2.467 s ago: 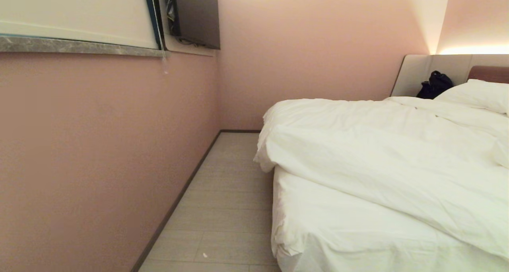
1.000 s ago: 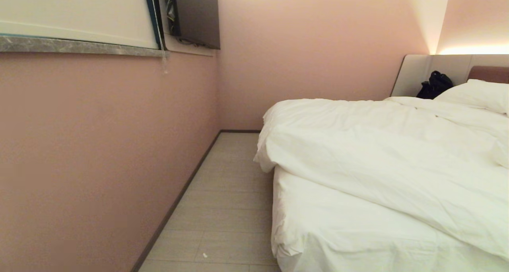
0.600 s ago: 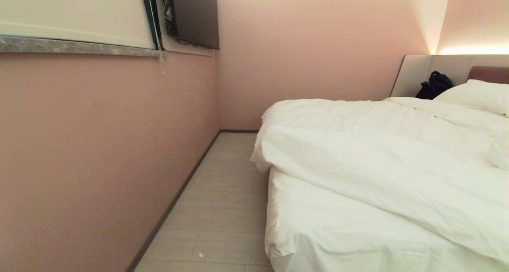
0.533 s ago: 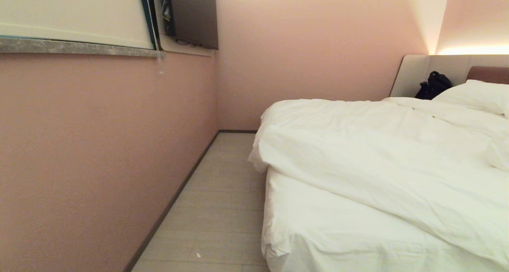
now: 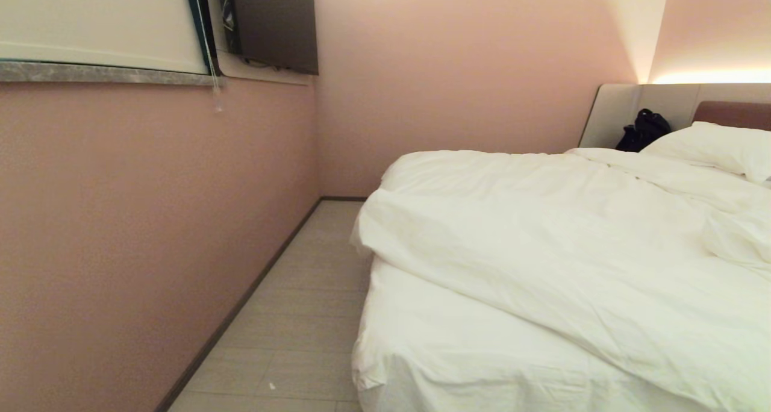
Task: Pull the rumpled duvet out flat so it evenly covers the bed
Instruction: Hold the folded corner of the quilt
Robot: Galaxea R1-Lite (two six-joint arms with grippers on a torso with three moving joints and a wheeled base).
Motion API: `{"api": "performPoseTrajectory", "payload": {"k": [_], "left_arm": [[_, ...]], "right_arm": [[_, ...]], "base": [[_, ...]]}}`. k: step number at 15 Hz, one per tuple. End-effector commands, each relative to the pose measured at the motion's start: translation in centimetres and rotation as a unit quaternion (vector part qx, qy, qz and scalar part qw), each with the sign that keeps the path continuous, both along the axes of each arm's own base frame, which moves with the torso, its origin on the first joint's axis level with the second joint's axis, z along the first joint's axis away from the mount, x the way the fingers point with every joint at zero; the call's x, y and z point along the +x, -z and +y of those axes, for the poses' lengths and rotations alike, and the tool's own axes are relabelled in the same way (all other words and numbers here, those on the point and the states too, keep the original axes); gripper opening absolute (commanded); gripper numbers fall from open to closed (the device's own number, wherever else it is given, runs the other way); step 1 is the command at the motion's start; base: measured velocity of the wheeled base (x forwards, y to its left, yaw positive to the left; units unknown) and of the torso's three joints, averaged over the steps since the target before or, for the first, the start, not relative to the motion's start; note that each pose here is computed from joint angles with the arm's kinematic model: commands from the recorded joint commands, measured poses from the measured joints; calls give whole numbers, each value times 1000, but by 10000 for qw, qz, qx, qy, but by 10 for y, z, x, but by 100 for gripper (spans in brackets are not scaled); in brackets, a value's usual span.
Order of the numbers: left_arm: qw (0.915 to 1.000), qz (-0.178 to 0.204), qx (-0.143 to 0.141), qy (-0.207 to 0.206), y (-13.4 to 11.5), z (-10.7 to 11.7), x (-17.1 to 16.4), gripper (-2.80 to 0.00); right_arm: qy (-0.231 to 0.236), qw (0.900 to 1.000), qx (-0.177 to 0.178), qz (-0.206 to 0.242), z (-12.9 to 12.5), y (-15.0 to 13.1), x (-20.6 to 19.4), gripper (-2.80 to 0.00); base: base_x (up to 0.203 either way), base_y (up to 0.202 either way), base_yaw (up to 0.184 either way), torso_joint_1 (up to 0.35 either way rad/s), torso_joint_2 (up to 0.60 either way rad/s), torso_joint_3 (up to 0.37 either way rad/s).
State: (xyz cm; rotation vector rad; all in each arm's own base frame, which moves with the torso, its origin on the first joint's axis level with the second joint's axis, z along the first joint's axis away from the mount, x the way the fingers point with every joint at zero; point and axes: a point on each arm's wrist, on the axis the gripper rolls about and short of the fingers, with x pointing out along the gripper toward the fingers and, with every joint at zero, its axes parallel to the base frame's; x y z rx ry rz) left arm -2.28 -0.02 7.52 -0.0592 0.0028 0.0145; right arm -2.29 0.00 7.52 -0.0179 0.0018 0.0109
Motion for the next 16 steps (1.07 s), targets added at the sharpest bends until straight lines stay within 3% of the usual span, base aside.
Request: {"api": "performPoseTrajectory", "payload": {"k": [1,16], "left_arm": [[10000,-1,-3,-5,0,0,0,-280],[10000,-1,-11,-5,0,0,0,-280]], "right_arm": [[-7,10000,-3,6,0,0,0,-280],[-1,10000,-3,6,0,0,0,-280]], "base": [[0,-189,-2,2,6,2],[0,-192,0,2,2,3]]}}
